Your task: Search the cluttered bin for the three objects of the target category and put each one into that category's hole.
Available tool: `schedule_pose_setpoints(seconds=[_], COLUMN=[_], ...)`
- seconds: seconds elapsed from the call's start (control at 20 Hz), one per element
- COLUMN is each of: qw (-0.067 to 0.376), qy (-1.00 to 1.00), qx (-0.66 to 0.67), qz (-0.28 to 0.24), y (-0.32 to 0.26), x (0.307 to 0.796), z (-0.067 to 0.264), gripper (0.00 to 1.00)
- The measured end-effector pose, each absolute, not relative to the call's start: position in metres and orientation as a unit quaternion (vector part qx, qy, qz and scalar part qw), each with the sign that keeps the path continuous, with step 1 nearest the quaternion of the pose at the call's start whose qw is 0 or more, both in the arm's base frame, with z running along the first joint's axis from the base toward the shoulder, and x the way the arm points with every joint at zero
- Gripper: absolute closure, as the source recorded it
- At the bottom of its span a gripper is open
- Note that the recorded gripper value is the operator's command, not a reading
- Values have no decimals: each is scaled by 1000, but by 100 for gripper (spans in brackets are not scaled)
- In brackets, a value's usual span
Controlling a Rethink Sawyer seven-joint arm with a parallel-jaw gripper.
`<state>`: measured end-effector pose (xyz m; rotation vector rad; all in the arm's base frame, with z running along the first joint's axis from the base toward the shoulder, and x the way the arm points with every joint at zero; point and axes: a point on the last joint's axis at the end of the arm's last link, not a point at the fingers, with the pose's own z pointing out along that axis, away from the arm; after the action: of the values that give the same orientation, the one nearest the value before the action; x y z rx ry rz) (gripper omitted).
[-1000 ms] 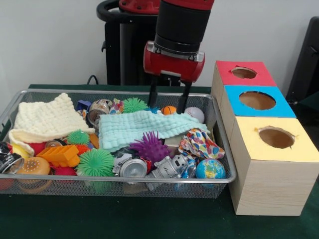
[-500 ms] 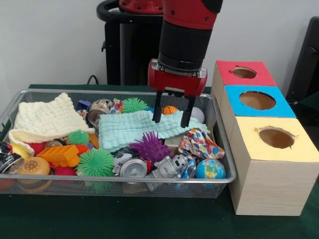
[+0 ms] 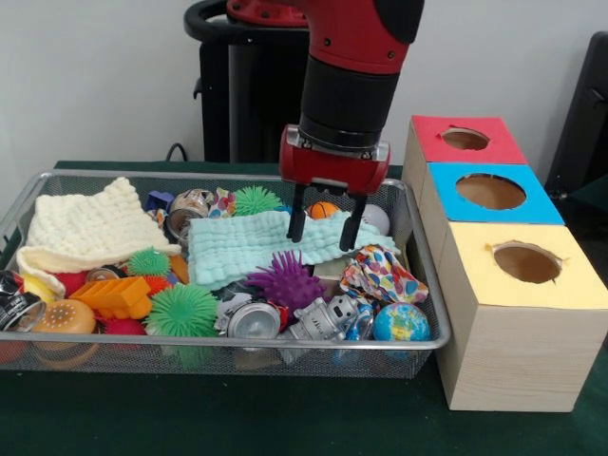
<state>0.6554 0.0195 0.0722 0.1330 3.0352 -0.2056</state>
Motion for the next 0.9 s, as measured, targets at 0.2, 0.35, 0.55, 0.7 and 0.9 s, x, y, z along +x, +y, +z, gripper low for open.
schedule_pose_setpoints(seconds=[0.2,0.35,0.55,0.7,0.9], qw=[46,45,47,51,56], qy=[996,996,995,995,994], qx=[38,37,37,34,30], qz=[-72,-74,-77,-81,-84], y=[16,9,1,-7,-10], x=[653,651,650,647,643], z=[70,67,61,50,33], gripper=[0,0,0,0,0])
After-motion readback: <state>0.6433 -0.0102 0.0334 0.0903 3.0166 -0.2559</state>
